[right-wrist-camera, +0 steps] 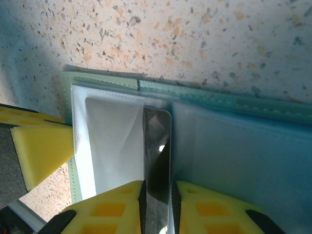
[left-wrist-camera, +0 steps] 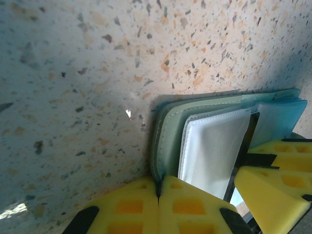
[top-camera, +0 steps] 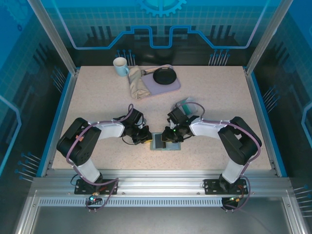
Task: Put the credit cards into the card holder
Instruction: Insert the credit card into the card slot.
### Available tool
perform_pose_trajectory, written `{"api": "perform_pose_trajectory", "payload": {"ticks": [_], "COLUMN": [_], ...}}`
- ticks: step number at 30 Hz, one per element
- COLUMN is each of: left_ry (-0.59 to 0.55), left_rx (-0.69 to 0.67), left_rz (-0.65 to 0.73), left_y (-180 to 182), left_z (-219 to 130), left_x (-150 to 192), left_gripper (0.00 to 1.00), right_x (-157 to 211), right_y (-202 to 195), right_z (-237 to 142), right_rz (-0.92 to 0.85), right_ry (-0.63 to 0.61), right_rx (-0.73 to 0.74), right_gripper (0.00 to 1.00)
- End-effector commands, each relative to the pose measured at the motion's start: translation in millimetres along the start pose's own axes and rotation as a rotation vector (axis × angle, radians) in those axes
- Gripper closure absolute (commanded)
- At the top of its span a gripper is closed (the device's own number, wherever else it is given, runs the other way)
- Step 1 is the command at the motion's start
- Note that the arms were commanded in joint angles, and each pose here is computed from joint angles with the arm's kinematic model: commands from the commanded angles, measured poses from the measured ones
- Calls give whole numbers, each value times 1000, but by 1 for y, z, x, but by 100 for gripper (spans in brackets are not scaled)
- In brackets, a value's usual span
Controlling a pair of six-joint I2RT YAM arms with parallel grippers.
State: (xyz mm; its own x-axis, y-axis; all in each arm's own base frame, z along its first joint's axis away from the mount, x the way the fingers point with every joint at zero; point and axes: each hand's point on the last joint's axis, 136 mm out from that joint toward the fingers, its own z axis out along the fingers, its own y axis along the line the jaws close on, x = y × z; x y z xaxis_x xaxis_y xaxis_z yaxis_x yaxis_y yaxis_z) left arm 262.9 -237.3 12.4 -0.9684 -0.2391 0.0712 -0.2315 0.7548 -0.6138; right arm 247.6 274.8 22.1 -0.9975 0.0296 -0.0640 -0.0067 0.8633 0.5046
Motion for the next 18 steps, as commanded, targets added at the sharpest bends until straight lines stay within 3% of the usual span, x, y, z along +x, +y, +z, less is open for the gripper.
{"api": "perform_pose_trajectory", "payload": {"ticks": [1, 6, 18], "left_ry": [28, 27, 29], "left_rx": [-126, -121, -119], "left_rz": [-41, -39, -38], "left_y": [37, 36, 35], "left_z": [18, 18, 20], "left_x": [13, 13, 13], "left_gripper": [95, 95, 95], "right_x": [4, 5, 4], "right_y": [1, 6, 32], "right_z": [-7, 4, 15], "right_rz": [-20, -17, -32], "right_ry": [10, 31, 47], "right_rx": [29, 1, -79], "right_gripper": [78, 87, 89]}}
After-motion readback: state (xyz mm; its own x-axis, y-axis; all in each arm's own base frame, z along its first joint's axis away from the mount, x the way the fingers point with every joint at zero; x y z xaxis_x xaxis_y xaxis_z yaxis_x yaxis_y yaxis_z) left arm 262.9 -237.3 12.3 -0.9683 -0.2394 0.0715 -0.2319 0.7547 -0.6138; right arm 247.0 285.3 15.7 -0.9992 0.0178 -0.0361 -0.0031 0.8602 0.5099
